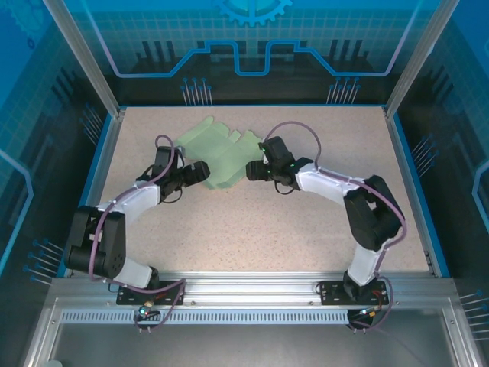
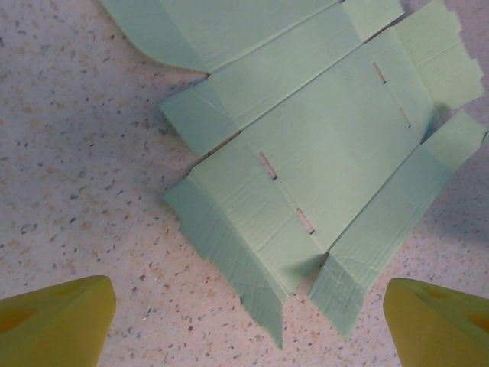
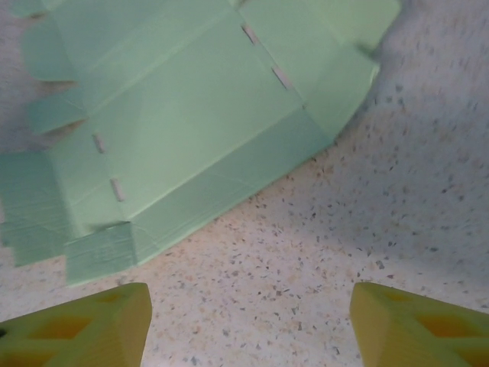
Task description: Fold the paper box
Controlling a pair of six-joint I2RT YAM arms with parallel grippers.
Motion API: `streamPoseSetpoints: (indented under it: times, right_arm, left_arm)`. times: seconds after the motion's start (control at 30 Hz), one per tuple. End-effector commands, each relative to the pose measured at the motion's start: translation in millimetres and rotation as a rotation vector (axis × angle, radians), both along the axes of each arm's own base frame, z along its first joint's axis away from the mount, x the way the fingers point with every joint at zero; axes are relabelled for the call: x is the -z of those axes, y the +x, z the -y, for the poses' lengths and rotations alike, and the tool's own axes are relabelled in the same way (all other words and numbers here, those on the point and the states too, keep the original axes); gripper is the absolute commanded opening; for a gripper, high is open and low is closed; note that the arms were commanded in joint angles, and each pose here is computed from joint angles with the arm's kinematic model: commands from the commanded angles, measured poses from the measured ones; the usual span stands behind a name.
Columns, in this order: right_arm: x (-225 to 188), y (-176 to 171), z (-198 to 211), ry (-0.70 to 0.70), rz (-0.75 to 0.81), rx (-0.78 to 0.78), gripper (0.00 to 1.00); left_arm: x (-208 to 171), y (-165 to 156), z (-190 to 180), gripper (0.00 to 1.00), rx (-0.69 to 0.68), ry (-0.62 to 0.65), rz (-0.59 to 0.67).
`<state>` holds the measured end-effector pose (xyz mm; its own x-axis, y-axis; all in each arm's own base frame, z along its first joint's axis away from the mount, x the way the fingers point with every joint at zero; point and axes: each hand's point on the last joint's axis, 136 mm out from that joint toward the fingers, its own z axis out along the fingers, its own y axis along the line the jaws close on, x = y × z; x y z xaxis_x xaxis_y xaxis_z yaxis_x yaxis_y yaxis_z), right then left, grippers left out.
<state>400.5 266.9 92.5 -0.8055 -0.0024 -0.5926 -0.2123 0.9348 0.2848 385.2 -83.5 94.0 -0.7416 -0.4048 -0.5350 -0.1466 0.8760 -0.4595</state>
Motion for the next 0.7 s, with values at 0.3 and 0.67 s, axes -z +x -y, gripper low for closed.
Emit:
streamPoseSetpoints:
  times: [0.3,0.67]
  right_arm:
    - [47,48,-23,0.159,-0.072,0.136,0.6]
    - [63,69,-23,0.168,-0.072,0.209,0.43]
  left_arm:
    - [-20,1,15,0.89,0.061,-0.027,0.054]
    - [-25,-1,15,0.85,0.076,-0.015,0.063]
